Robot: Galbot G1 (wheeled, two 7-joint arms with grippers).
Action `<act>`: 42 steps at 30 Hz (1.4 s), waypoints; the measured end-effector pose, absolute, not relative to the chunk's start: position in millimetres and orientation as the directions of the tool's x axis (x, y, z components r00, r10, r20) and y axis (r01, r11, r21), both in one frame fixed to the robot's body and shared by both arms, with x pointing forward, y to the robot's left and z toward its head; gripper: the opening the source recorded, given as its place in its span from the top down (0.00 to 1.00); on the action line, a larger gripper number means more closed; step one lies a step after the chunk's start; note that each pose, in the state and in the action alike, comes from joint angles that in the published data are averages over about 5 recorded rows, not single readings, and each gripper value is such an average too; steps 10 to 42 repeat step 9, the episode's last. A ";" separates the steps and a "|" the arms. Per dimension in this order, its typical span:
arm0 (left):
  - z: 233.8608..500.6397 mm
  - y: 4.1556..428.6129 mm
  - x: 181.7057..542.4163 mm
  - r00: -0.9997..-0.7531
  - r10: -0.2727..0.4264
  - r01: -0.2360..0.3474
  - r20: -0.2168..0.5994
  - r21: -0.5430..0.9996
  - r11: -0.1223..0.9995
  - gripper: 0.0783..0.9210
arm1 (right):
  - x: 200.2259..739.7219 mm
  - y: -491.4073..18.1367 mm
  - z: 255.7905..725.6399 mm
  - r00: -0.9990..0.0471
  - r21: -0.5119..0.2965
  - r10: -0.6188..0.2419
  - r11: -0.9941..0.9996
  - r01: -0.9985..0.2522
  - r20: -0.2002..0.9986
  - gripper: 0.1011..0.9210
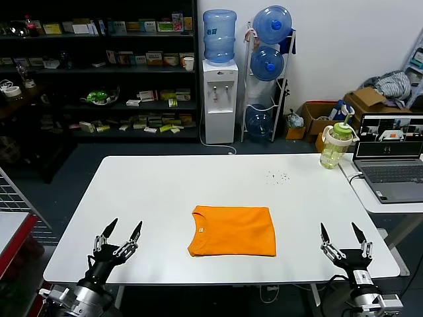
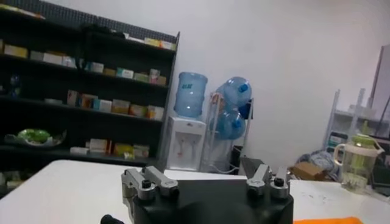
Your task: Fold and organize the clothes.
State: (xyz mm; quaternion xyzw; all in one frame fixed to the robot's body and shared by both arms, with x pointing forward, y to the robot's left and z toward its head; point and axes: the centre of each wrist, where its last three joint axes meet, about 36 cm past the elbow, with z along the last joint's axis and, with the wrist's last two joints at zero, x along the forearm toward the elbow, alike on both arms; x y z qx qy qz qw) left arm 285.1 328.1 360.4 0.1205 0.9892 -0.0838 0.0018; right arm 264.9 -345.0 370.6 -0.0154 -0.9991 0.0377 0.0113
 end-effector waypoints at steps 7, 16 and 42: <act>361.9 331.9 281.5 -0.976 0.211 0.216 -0.048 -0.142 0.966 0.12 | 263.7 -343.0 364.7 -1.000 -0.089 0.026 0.996 0.025 0.007 0.12; 361.9 332.1 281.1 -0.977 0.207 0.212 -0.051 -0.140 0.967 0.12 | 263.3 -342.6 363.6 -1.000 -0.091 0.026 0.996 0.025 0.006 0.12; 361.9 332.1 281.1 -0.977 0.207 0.212 -0.051 -0.140 0.967 0.12 | 263.3 -342.6 363.6 -1.000 -0.091 0.026 0.996 0.025 0.006 0.12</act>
